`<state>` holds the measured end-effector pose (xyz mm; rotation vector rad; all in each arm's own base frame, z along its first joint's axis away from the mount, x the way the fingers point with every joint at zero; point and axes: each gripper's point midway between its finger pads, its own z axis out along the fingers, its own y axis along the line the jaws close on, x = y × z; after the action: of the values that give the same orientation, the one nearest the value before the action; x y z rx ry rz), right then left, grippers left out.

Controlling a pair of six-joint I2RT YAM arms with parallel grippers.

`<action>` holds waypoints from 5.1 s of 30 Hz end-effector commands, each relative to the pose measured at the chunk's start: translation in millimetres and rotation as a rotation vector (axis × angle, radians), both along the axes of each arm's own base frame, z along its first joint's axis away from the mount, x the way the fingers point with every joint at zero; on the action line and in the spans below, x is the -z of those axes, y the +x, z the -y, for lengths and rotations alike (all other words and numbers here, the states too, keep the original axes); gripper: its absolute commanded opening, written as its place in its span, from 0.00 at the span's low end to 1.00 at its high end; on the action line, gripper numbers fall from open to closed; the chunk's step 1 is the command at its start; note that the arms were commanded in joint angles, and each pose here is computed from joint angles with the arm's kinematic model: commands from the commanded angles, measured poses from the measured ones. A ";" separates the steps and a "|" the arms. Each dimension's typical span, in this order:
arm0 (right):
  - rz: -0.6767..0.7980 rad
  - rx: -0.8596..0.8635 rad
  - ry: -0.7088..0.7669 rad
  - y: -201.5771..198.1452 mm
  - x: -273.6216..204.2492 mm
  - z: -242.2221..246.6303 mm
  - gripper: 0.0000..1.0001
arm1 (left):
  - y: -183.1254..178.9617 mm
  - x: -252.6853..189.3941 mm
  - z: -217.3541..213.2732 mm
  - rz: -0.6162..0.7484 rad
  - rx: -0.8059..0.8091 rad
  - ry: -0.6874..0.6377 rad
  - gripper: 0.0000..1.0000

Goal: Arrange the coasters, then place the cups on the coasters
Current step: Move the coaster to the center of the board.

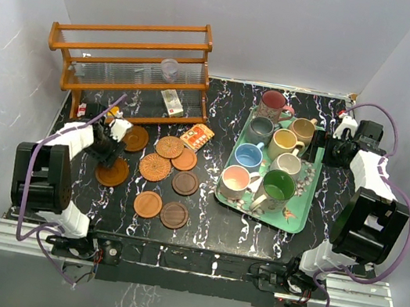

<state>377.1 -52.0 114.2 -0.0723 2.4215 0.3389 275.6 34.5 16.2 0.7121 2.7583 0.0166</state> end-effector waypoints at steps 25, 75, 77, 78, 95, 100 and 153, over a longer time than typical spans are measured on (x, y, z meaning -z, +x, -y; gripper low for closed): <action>0.035 0.002 -0.017 8.9 -9.6 4.3 0.98 | 41.4 27.5 -75.9 0.077 -0.197 0.154 0.51; 0.030 0.001 -0.018 8.9 -8.9 4.7 0.98 | 69.2 -36.5 15.9 0.252 -0.126 -0.221 0.59; 0.029 0.001 -0.017 8.8 -8.9 4.4 0.98 | 74.5 -45.0 27.4 0.279 -0.085 -0.226 0.60; 0.029 0.001 -0.017 8.6 -9.0 4.5 0.98 | 76.1 -46.9 33.2 0.286 -0.064 -0.226 0.61; 0.023 0.003 -0.020 8.5 -6.4 5.3 0.99 | 111.1 -25.1 112.1 0.215 0.165 -0.308 0.61; 0.017 0.002 -0.018 8.3 -4.5 5.1 0.98 | 93.8 -13.4 116.4 0.141 0.172 -0.337 0.60; 0.026 0.001 -0.019 8.0 -8.6 4.7 0.98 | -2.8 -14.3 196.2 -0.009 0.457 -0.430 0.56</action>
<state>373.3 -52.6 104.2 -0.0576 2.4597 0.3452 262.0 -161.3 31.1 1.1990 2.4131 -0.6837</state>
